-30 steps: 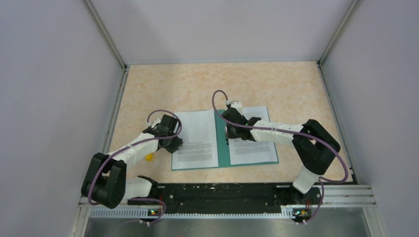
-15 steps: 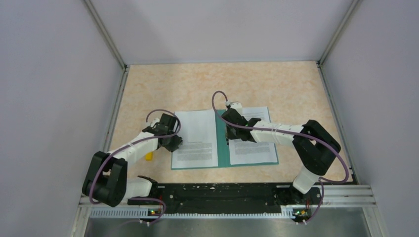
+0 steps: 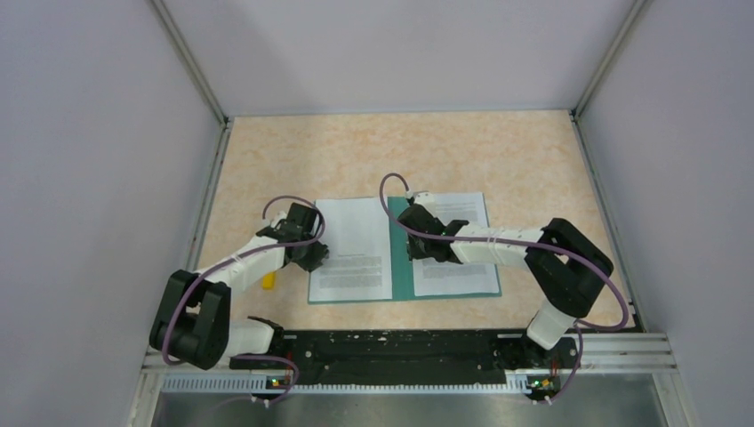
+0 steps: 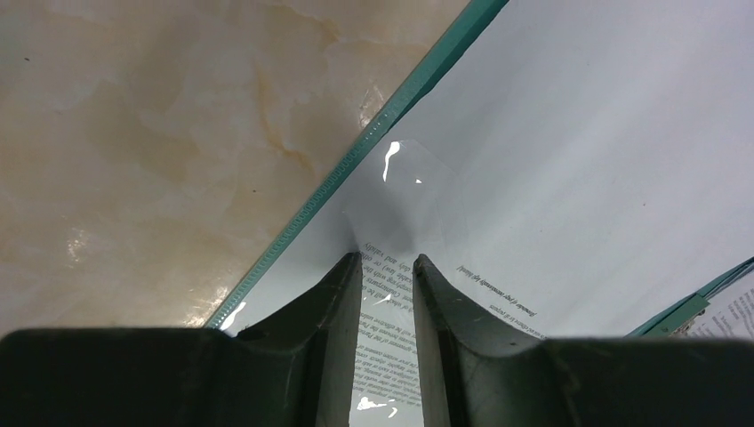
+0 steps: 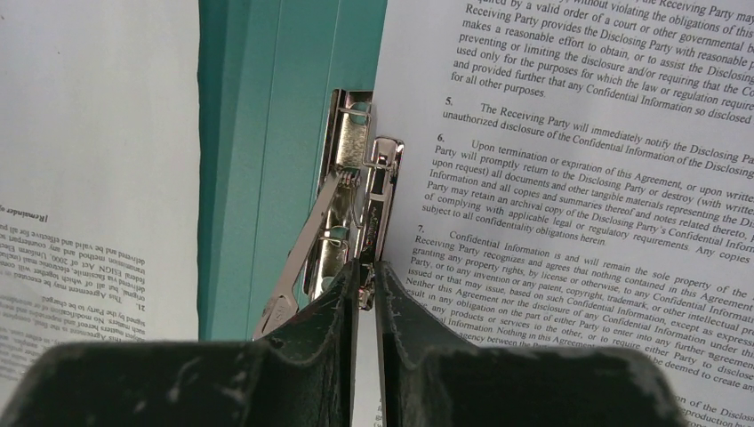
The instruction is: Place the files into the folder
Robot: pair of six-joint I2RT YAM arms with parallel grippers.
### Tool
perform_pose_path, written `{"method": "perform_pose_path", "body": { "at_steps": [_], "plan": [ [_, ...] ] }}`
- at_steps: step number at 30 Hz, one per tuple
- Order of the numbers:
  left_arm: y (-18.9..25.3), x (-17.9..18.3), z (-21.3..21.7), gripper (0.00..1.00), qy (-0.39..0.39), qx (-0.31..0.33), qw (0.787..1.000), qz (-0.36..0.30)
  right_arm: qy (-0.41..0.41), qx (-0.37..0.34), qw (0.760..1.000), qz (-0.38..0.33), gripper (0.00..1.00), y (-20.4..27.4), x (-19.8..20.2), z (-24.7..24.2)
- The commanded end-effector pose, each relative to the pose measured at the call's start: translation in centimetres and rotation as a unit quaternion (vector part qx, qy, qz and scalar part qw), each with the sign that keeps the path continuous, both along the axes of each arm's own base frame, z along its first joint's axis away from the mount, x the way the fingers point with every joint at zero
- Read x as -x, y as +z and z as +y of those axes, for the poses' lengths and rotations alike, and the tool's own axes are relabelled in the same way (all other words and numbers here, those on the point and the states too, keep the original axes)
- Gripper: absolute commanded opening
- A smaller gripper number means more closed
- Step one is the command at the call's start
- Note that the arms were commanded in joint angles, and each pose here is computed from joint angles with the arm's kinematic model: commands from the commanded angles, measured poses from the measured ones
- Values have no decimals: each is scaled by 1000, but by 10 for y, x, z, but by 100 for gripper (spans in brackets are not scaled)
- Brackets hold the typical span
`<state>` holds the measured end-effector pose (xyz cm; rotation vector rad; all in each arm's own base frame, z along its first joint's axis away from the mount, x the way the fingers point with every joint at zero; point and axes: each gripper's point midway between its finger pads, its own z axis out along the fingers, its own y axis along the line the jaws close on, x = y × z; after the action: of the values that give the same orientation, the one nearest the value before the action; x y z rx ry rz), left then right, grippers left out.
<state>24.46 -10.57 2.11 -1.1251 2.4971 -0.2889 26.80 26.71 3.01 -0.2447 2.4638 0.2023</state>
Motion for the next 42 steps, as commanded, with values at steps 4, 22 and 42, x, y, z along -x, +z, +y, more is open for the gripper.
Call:
{"method": "perform_pose_path", "body": {
  "at_steps": [4,22,42],
  "plan": [
    [-14,3,7,34,10,-16,999,28,5,1,1000,-25,11,1,-6,7],
    [-10,-17,12,33,13,-32,999,26,16,24,999,-23,11,-22,-32,3],
    [-16,-17,16,33,13,-43,999,30,15,-21,998,-51,20,39,-38,12]
  ]
}}
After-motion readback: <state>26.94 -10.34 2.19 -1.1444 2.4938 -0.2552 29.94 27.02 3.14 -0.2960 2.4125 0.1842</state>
